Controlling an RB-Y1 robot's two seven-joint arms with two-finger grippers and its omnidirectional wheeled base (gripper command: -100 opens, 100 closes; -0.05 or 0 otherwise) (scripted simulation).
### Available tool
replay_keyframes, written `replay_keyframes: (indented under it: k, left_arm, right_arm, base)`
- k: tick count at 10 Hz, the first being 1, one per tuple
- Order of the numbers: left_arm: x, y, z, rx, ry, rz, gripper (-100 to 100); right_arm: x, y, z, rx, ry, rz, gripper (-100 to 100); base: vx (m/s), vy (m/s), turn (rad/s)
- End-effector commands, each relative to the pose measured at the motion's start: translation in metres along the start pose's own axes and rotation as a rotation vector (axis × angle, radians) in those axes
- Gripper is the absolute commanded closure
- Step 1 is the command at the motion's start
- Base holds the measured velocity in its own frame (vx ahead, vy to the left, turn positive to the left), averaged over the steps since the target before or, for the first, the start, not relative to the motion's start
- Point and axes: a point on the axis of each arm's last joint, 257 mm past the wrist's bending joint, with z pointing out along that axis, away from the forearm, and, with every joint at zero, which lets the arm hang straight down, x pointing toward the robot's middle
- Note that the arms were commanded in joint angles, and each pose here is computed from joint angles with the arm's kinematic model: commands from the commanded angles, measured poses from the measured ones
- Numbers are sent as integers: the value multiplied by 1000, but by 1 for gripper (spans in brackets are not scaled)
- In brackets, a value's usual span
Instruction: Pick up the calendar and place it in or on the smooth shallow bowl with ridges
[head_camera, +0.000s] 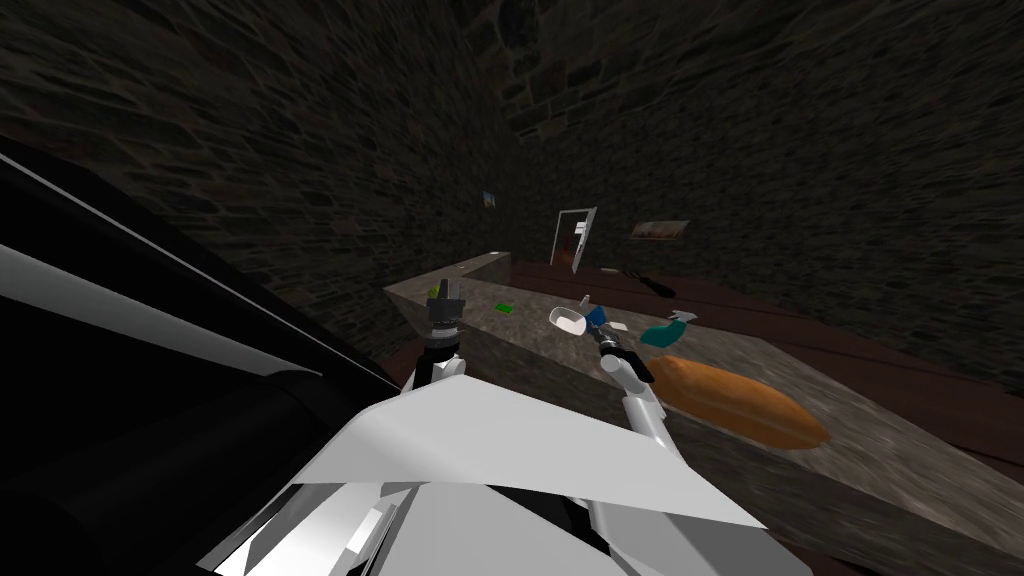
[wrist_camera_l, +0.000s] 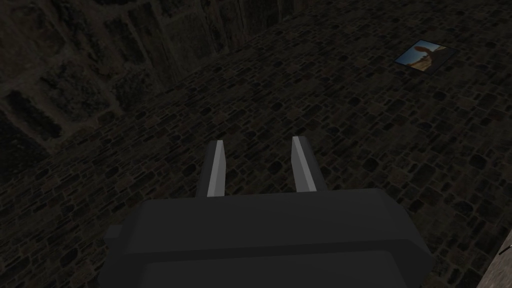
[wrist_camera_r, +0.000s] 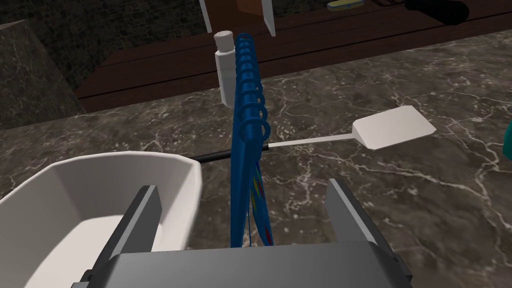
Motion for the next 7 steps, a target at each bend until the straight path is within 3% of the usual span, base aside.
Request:
replay_keyframes:
  k: [1, 5, 6, 7]
  left_arm:
    - [0, 0, 0, 0, 0, 0, 0]
    - [0, 0, 0, 0, 0, 0, 0]
    - [0, 0, 0, 0, 0, 0, 0]
    - [0, 0, 0, 0, 0, 0, 0]
  right_arm:
    - [0, 0, 0, 0, 0, 0, 100]
    - [0, 0, 0, 0, 0, 3, 100]
    - [0, 0, 0, 0, 0, 3, 0]
    - [0, 0, 0, 0, 0, 3, 100]
  base:
    - [0, 0, 0]
    - [0, 0, 0]
    - [0, 0, 0]
    - [0, 0, 0]
